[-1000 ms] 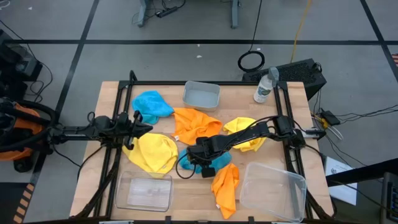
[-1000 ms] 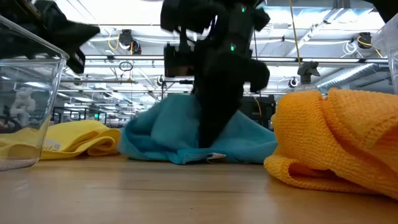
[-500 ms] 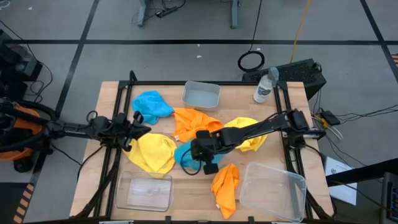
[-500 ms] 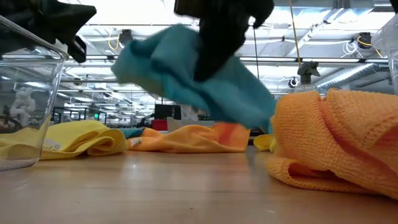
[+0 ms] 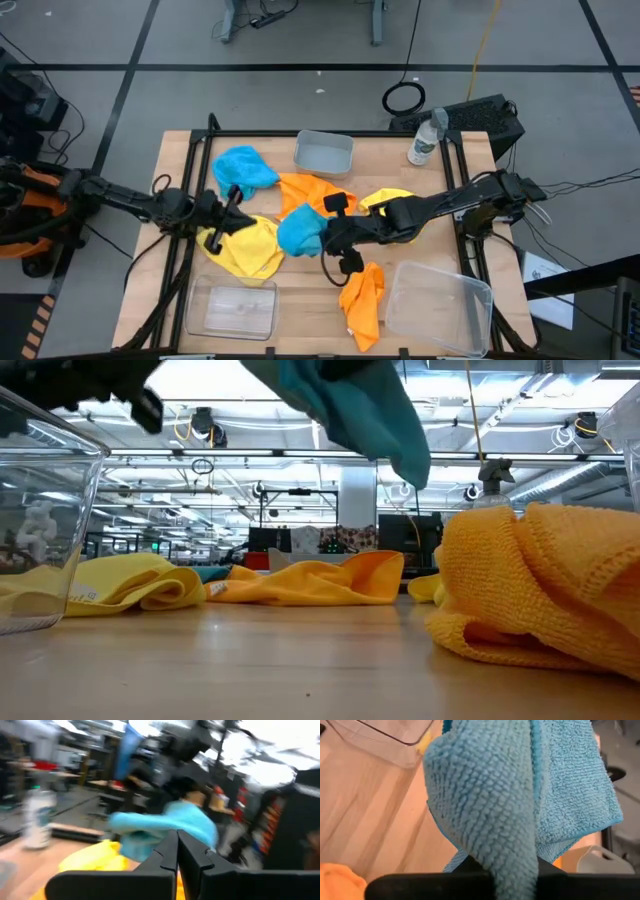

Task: Sort microfiber towel by color & place in baskets
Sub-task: Put the bottom blue microfiber cloth into the right transparent bin

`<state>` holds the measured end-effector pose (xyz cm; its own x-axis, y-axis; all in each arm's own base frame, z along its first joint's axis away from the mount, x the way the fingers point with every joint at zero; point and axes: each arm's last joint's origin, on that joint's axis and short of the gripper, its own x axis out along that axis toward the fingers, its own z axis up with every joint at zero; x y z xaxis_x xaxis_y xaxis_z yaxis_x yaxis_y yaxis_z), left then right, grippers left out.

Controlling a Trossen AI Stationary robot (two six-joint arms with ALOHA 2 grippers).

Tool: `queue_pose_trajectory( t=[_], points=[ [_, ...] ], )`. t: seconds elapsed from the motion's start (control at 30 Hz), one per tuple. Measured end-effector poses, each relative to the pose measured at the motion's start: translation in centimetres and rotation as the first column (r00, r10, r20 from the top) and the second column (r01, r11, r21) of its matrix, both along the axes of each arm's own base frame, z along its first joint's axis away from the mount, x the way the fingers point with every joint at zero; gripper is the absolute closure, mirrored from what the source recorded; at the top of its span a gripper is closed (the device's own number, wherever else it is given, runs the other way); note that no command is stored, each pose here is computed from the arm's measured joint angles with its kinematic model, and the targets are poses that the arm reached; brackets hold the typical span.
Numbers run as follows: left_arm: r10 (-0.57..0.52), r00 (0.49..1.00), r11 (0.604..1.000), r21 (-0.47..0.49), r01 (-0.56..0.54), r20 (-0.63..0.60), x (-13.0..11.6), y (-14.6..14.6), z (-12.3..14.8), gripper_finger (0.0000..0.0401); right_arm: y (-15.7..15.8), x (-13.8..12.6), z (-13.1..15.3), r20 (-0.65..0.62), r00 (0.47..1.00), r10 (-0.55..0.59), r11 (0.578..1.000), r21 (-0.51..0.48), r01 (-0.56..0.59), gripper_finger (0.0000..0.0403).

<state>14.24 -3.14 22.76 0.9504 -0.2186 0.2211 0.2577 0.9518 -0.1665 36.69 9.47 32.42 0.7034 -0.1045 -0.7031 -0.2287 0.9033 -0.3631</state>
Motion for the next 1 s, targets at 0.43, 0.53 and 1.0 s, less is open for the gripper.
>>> queue_pose_trajectory(
  t=[0.43, 0.53, 1.0],
  points=[
    [-0.068, 0.997, 0.962, 0.266, 0.058, 0.028, 8.7, -6.2, 2.4, 0.0266, 4.2, -1.6, 0.1, -0.014, 0.991, 0.132, 0.991, -0.02, -0.132, 0.0394],
    [-0.026, 0.999, 0.959, 0.283, 0.019, 0.024, 11.1, -7.1, 3.1, 0.0217, 4.9, -2.2, -0.2, -0.041, 0.992, 0.122, 0.99, -0.064, -0.125, 0.0394],
    [0.125, 0.98, 0.921, 0.385, -0.056, -0.156, 18.3, -8.1, 1.8, 0.0166, 5.2, -3.0, -0.3, 0.003, 0.993, -0.114, 0.987, -0.113, 0.113, 0.034]
  ],
)
